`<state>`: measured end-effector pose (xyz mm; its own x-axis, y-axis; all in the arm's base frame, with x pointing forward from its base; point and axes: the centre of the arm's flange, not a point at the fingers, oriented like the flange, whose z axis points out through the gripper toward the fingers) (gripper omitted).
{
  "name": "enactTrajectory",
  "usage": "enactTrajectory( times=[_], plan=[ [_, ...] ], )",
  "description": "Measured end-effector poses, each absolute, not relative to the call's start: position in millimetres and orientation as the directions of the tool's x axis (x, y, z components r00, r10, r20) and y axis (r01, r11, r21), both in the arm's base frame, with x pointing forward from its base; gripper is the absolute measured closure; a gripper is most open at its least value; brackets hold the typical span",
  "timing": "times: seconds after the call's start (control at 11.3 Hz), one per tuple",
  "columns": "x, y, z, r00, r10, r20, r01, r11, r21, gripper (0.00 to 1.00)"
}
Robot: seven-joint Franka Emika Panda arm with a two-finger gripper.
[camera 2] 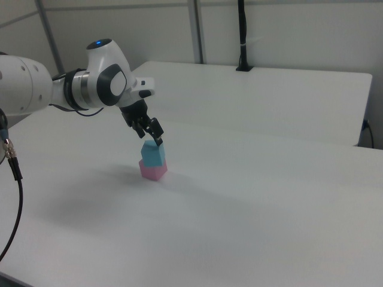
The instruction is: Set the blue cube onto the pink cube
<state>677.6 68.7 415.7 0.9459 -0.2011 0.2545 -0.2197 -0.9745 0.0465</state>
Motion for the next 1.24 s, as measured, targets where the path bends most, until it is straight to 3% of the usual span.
enactTrajectory(
  times=[0.09,0.36,0.62,0.98,1.24],
  plan=[
    [678,69,417,0.944,-0.207,0.256,-0.226,-0.973,0.044,0.02],
    [679,64,434,0.931,-0.227,0.285,-0.247,-0.969,0.034,0.0],
    [668,48,490,0.909,-0.254,0.331,-0.28,-0.959,0.033,0.0],
    [614,22,581,0.927,-0.302,0.223,-0.336,-0.933,0.132,0.0],
    [577,5,613,0.962,-0.249,0.112,-0.263,-0.955,0.135,0.0]
  ],
)
